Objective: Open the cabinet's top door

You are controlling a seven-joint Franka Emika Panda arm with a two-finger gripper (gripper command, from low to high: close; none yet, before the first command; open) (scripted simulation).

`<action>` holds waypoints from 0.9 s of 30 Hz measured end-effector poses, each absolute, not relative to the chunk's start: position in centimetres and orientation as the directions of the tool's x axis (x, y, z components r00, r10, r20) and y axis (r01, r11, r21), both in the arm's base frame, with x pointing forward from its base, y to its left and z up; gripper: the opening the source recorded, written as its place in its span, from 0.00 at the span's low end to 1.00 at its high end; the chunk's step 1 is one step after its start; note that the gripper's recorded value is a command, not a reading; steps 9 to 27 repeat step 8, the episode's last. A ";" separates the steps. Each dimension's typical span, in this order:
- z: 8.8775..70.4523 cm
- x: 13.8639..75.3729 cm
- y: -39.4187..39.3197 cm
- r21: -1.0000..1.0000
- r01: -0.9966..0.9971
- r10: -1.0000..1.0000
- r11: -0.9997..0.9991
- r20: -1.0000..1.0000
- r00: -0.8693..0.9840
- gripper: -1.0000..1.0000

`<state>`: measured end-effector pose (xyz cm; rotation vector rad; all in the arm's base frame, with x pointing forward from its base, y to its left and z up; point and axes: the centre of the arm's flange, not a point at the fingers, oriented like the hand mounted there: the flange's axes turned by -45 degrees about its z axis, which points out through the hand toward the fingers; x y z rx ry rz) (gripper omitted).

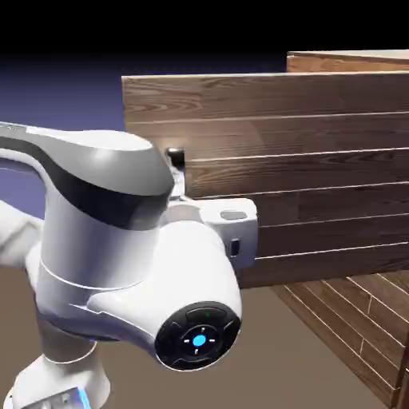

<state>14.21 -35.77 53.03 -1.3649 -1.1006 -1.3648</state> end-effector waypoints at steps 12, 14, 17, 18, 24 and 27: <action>53.0 15.1 -41.2 0.000 0.995 0.000 -0.096 1.000 0.000 0.00; 53.0 15.1 -41.2 0.000 0.995 0.000 -0.096 1.000 0.000 0.00; 53.0 15.1 -41.2 0.000 0.995 0.000 -0.096 1.000 0.000 0.00; 53.0 15.1 -41.2 0.000 0.995 0.000 -0.096 1.000 0.000 0.00; 53.0 15.1 -41.2 0.000 0.995 0.000 -0.096 1.000 0.000 0.00; 53.0 15.1 -41.2 0.000 0.995 0.000 -0.096 1.000 0.000 0.00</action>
